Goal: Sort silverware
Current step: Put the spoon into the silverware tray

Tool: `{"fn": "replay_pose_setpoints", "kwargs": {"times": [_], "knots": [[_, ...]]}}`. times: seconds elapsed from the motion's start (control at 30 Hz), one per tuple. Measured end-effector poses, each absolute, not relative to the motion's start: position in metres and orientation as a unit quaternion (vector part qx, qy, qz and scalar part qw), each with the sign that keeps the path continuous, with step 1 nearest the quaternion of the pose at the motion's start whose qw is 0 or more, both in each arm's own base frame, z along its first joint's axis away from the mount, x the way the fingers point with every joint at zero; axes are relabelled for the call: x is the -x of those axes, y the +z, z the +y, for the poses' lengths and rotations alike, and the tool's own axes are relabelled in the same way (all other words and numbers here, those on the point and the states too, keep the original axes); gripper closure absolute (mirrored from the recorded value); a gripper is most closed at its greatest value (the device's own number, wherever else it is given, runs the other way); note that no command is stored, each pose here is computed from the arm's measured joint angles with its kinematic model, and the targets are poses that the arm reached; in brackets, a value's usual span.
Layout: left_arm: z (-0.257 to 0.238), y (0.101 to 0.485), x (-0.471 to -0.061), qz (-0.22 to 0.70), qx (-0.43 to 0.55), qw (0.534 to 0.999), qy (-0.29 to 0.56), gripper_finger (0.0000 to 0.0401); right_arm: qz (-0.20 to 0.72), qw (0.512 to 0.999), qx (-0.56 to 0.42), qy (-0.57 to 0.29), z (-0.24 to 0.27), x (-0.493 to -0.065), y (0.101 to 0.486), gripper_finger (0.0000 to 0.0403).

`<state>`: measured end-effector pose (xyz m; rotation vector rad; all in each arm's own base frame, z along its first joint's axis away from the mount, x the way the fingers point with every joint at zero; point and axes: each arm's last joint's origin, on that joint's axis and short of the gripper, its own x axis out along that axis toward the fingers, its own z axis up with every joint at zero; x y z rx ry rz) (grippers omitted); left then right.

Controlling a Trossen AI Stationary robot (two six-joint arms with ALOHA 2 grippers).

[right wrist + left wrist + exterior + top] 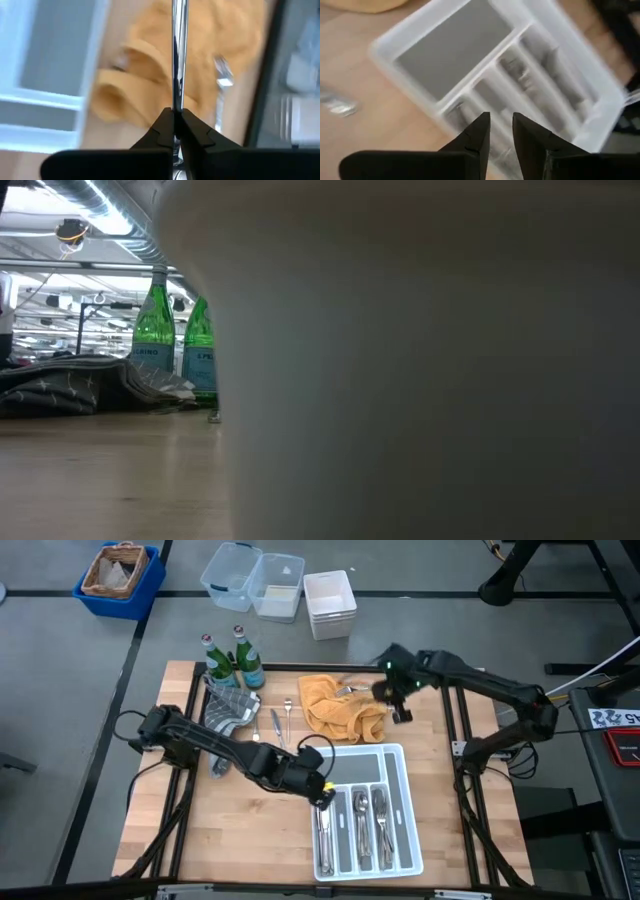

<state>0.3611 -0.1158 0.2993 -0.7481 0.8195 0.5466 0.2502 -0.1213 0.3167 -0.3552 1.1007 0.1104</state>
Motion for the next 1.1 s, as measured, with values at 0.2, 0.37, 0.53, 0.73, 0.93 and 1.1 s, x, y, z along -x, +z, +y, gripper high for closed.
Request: {"fn": "replay_pose_setpoints", "kwargs": {"times": [0.2, 0.37, 0.53, 0.73, 0.93, 1.1], "knots": [[-0.12, 0.305, -0.33, 0.446, 0.31, 0.787, 0.293, 0.0329, 0.507, 0.816, 0.226, 0.16, -0.053, -0.258, 0.324, 0.039], [-0.122, 0.304, -0.316, 0.471, 0.297, 0.765, 0.323, 0.0329, 0.484, 0.794, 0.278, 0.241, 0.001, -0.262, 0.324, 0.0389], [-0.121, 0.304, -0.315, 0.467, 0.306, 0.757, 0.338, 0.0329, 0.451, 0.774, 0.322, 0.307, 0.046, -0.259, 0.325, 0.0388], [-0.117, 0.304, -0.317, 0.45, 0.308, 0.76, 0.354, 0.0329, 0.398, 0.755, 0.368, 0.37, 0.092, -0.254, 0.326, 0.0385], [-0.111, 0.305, -0.319, 0.417, 0.301, 0.768, 0.38, 0.0329, 0.355, 0.713, 0.422, 0.433, 0.132, -0.252, 0.316, 0.0385], [-0.107, 0.302, -0.322, 0.401, 0.305, 0.766, 0.4, 0.0329, 0.345, 0.686, 0.456, 0.449, 0.162, -0.259, 0.297, 0.0384]]}}
